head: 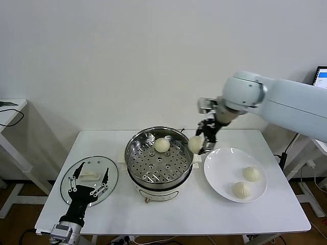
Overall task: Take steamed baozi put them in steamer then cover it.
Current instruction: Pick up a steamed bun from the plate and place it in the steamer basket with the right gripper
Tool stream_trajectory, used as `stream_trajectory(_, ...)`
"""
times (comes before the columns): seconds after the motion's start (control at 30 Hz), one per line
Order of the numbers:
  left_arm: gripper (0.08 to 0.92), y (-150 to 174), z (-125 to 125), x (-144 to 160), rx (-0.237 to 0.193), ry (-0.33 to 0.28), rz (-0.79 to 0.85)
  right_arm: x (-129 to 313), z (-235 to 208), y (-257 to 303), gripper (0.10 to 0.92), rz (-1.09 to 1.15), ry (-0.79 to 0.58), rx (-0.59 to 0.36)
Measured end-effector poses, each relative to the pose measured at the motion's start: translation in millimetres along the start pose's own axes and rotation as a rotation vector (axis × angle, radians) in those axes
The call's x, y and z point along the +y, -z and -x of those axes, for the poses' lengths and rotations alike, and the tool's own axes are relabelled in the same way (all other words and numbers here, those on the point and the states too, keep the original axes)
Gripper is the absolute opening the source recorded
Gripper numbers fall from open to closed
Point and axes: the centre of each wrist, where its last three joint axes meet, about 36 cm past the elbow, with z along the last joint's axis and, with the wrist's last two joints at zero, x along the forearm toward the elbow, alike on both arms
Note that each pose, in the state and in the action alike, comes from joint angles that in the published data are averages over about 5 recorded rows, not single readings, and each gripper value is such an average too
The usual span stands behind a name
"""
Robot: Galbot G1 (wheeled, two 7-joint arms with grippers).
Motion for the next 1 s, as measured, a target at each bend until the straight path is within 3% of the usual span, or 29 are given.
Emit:
stream_trajectory(0.4, 0.823, -3.5, 1.7, 7.4, 0.006, 0.014, 0.000, -19.2, 52.6, 93.2, 0.712, -0.083, 0.028, 0.019)
stream_trajectory(1.0, 0.823, -9.1, 2.2, 8.4, 0.023, 0.012, -0.001, -38.2, 135.7, 150.8, 0.712, -0.092, 0.052, 0.048)
